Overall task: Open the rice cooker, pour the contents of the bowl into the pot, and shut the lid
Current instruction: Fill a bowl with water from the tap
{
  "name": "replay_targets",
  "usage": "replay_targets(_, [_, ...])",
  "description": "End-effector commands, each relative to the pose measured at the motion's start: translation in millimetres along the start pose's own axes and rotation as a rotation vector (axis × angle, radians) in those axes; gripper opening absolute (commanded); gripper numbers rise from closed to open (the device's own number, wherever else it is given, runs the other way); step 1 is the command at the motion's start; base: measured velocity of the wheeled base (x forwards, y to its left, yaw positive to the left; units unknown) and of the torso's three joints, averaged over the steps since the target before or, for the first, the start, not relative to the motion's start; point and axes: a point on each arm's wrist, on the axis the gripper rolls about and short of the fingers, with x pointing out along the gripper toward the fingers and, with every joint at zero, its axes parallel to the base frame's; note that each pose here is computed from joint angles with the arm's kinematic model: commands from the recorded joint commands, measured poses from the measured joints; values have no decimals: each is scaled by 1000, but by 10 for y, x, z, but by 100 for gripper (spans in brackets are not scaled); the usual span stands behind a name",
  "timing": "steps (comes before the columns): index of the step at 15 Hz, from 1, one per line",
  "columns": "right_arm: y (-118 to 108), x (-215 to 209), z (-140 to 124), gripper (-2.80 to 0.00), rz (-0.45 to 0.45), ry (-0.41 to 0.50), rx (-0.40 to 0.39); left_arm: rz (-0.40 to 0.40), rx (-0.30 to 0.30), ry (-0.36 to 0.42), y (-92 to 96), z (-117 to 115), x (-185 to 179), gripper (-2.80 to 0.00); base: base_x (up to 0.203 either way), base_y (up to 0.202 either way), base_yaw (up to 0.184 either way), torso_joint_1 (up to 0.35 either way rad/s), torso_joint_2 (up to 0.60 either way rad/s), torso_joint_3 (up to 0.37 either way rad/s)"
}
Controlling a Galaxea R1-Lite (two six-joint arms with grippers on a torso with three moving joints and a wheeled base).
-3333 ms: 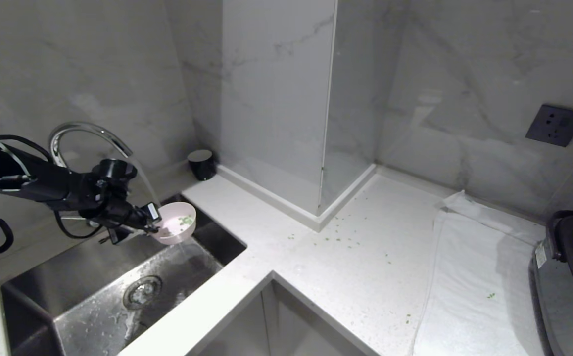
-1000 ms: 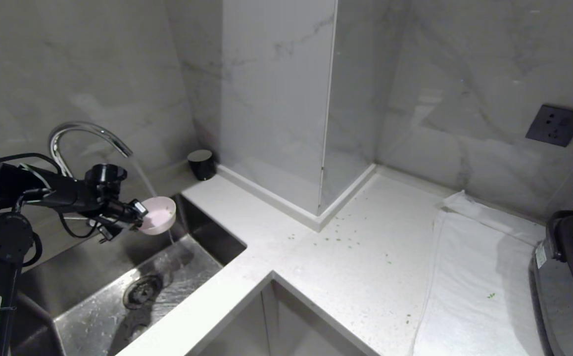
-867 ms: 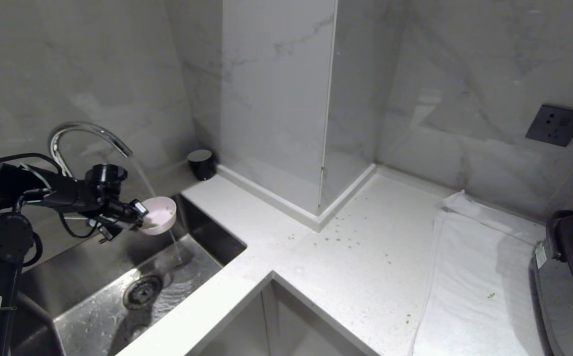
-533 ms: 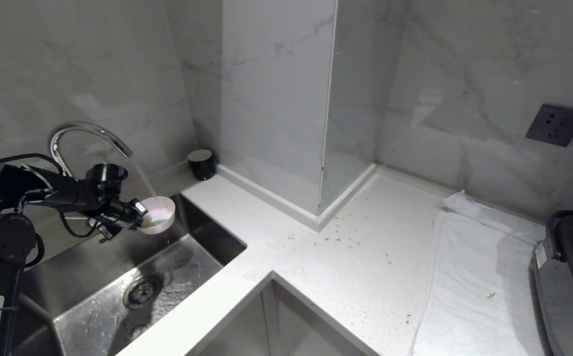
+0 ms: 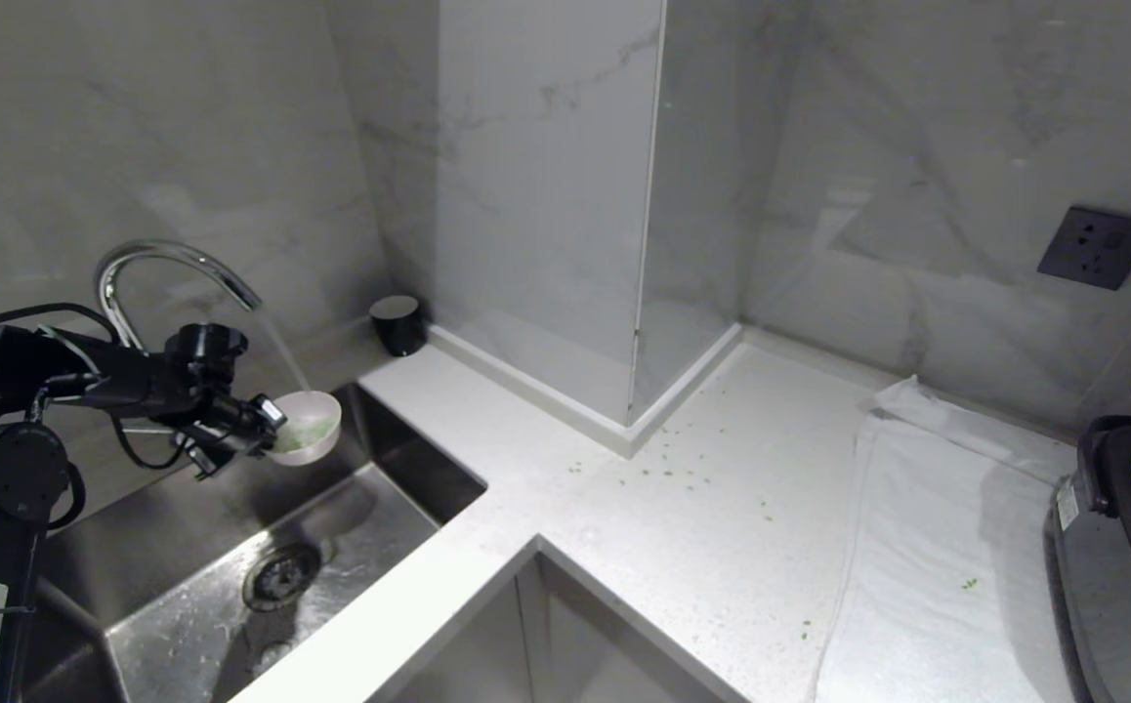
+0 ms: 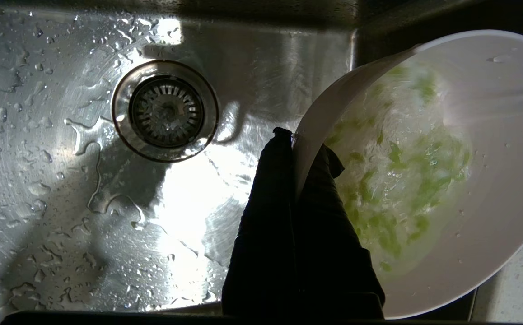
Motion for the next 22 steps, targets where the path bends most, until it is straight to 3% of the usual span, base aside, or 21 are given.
replay_targets(1, [0, 0, -1, -280, 1, 0, -1, -1, -5, -2, 0, 9, -16, -280, 0, 0, 0, 0, 0, 0])
replay_targets(22, [0, 0, -1, -280, 1, 0, -1, 0, -5, 15, 9, -19, 9, -280, 0, 0, 0, 0, 0, 0])
